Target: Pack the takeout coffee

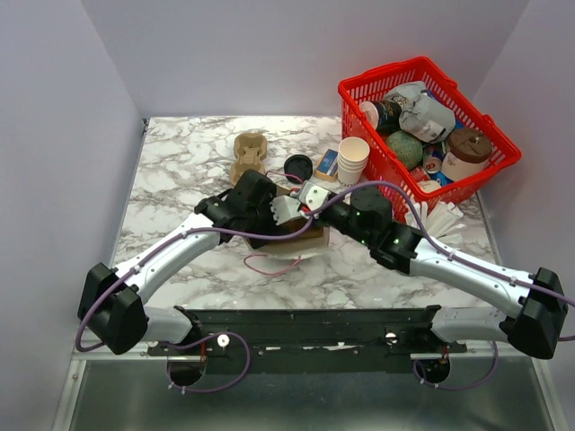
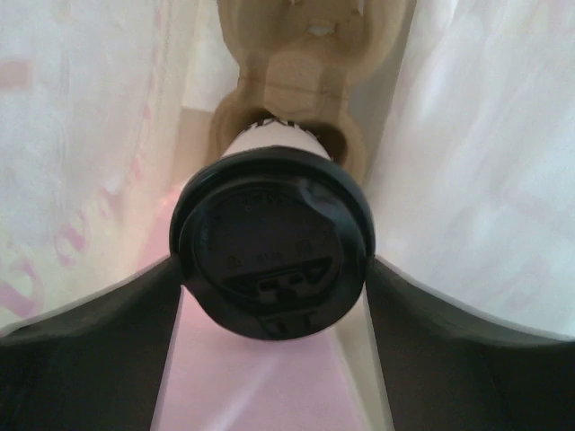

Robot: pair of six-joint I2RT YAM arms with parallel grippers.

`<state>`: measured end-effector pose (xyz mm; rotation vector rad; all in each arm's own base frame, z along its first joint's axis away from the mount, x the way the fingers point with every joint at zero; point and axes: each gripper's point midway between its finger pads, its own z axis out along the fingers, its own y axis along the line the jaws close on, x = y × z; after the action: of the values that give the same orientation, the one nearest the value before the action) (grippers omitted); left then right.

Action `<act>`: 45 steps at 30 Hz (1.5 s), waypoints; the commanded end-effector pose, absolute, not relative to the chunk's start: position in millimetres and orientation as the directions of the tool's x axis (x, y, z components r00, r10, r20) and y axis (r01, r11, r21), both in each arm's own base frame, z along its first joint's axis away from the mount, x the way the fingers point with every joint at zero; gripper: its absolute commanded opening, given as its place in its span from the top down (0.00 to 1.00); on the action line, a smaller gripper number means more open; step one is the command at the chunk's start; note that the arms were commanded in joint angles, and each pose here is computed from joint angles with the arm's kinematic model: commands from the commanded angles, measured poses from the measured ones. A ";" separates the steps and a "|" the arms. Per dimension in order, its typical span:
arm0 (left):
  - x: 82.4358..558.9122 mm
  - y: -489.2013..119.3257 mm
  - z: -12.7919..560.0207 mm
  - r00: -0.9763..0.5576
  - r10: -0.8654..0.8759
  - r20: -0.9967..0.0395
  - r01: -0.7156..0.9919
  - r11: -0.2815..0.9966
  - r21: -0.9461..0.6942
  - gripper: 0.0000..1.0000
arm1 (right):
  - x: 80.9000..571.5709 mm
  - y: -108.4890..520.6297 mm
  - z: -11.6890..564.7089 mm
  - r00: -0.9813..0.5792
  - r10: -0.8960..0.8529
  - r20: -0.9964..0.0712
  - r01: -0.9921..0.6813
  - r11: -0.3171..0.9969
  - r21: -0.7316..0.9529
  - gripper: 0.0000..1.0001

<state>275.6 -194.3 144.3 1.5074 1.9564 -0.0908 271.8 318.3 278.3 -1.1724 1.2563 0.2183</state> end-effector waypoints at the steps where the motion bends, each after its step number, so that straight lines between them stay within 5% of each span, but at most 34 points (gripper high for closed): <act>1: 249.7 -179.5 127.3 -0.233 0.825 -0.515 0.907 0.376 0.192 0.01 | 242.0 336.4 296.7 0.402 -0.354 -0.845 -0.765 0.377 -0.522 1.00; 12: 230.3 -213.2 180.5 -0.108 0.683 -0.723 0.940 0.307 0.150 0.01 | 242.3 334.5 283.6 0.304 -0.377 -0.875 -0.803 0.392 -0.448 1.00; 25: 240.2 -217.0 196.3 -0.099 0.673 -0.733 0.929 0.326 0.174 0.01 | 247.3 336.8 268.7 0.184 -0.424 -0.886 -0.845 0.392 -0.363 1.00; 32: 271.3 -202.8 205.0 -0.048 0.689 -0.723 0.844 0.416 0.339 0.01 | 249.7 342.0 265.1 0.153 -0.439 -0.885 -0.862 0.378 -0.337 1.00; 45: 280.5 -206.7 213.2 0.065 0.703 -0.708 0.828 0.357 0.431 0.01 | 259.1 342.2 247.9 0.053 -0.503 -0.863 -0.890 0.368 -0.270 1.00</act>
<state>269.3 -200.0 189.4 1.4201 1.7897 -0.1969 268.8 340.5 271.9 -1.2028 1.5136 0.4298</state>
